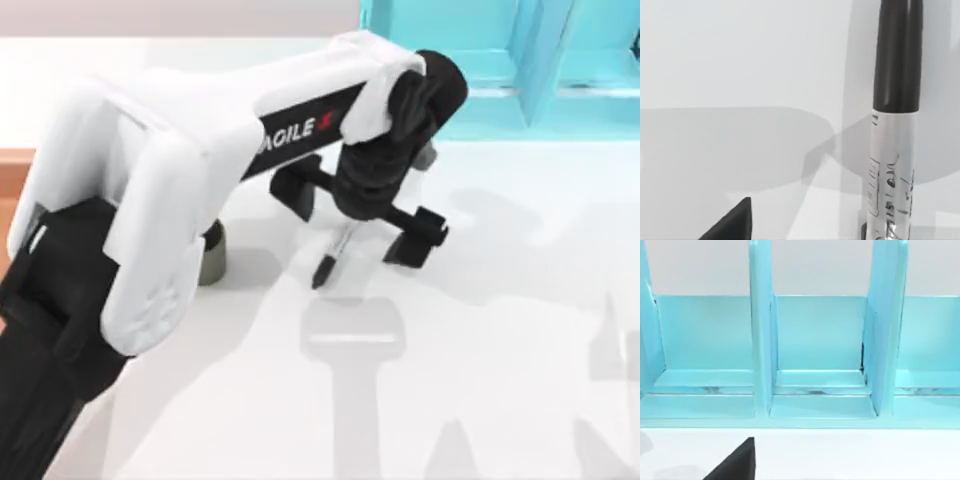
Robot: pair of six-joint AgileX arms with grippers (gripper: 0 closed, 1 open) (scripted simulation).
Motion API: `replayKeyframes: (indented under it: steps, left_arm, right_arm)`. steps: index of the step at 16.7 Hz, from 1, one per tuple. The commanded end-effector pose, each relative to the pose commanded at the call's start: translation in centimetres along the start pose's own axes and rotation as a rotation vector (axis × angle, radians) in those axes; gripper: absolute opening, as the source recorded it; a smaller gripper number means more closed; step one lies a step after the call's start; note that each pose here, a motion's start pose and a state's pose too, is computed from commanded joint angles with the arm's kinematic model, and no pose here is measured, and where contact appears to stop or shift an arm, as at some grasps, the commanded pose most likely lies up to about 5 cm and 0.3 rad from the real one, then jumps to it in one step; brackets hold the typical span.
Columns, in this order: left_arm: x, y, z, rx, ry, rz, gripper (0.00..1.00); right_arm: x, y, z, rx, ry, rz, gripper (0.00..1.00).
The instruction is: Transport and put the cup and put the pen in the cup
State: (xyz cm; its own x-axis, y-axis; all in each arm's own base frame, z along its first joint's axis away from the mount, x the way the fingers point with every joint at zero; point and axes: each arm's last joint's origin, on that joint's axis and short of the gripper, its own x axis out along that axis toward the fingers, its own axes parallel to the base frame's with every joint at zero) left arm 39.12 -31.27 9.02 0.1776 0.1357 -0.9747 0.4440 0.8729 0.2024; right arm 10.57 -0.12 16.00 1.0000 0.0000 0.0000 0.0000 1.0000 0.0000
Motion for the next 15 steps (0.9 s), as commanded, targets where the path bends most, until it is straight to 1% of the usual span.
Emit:
replayKeyframes:
  steps: [2,5,15]
  left_arm:
    - [0.79,0.01,-0.14,0.001,0.005,0.001,1.00]
    - [0.79,0.01,-0.14,0.001,0.005,0.001,1.00]
    - [0.79,0.01,-0.14,0.001,0.005,0.001,0.25]
  right_arm:
    - [0.00,0.00,0.00,0.000,0.000,0.000,1.00]
    - [0.00,0.00,0.00,0.000,0.000,0.000,1.00]
    - [0.00,0.00,0.00,0.000,0.000,0.000,1.00]
